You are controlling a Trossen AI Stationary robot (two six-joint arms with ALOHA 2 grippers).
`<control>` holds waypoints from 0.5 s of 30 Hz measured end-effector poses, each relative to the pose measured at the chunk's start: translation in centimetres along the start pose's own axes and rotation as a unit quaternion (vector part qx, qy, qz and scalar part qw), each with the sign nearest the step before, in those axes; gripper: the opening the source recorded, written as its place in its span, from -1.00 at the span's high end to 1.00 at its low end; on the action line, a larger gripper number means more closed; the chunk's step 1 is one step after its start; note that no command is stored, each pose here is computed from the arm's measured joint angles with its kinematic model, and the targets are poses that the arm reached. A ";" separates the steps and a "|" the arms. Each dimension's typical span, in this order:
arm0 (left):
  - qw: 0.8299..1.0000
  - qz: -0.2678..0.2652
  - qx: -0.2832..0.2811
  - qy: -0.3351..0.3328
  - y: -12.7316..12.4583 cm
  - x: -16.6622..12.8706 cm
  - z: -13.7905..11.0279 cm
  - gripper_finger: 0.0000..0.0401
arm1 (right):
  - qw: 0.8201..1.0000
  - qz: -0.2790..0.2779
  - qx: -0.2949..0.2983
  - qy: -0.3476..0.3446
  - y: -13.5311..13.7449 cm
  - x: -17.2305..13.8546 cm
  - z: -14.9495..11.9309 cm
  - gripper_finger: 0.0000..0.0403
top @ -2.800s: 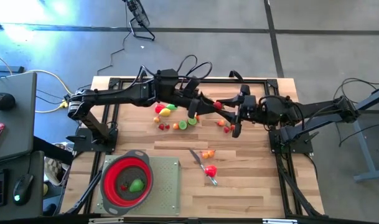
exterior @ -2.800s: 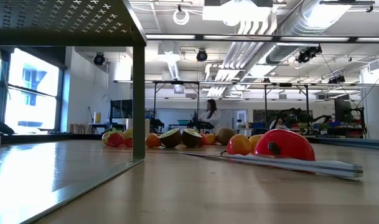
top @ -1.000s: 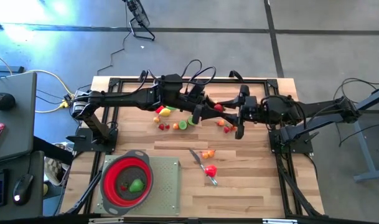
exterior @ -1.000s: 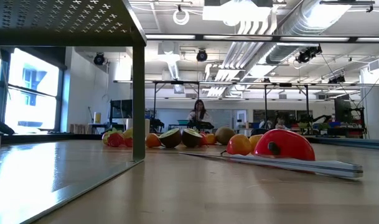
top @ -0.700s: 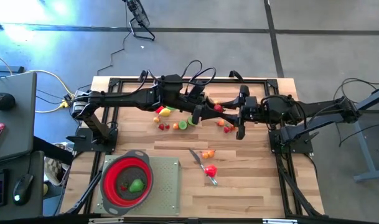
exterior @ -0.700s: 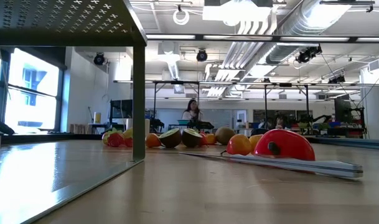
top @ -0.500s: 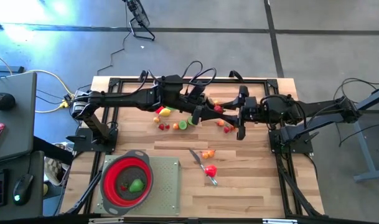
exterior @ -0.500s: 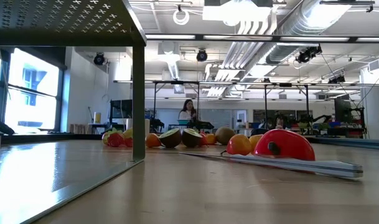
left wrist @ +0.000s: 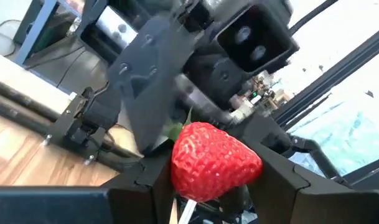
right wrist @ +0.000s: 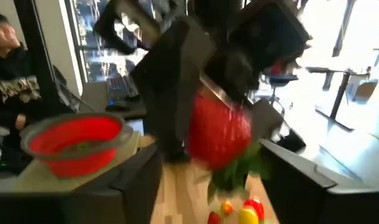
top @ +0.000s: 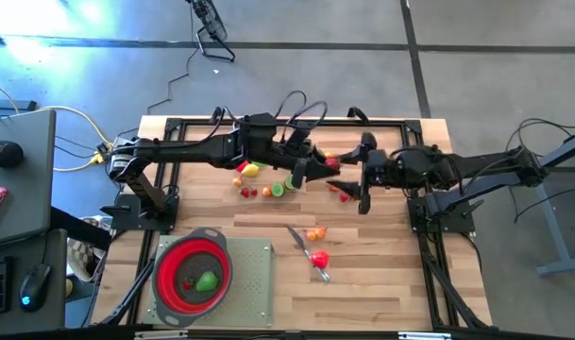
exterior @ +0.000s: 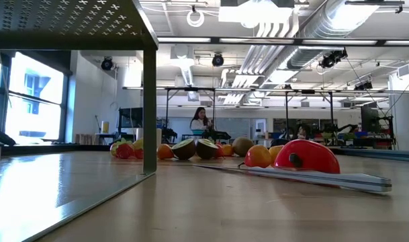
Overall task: Pick & Place Fruit
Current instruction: Put the strawberry into the red strainer bowl on the shelf
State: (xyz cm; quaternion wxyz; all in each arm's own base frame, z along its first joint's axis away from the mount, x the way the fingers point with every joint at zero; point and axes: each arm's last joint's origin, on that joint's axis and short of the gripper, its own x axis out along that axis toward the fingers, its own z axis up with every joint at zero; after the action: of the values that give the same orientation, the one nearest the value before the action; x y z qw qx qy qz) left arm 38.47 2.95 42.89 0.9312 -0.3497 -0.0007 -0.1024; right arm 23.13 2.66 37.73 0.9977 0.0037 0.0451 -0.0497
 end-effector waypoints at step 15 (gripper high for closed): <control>0.999 -0.045 0.010 0.008 -0.7 -0.3 0.4 0.20 | 0.999 -0.005 0.013 0.031 -0.5 -2.0 -0.1 -0.62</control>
State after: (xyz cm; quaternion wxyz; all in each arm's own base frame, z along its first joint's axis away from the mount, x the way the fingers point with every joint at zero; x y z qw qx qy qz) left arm 38.13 2.77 43.60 0.9292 -0.3391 -0.0101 -0.1464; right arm 21.13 2.36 37.80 0.9954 0.0182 0.0757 -0.0549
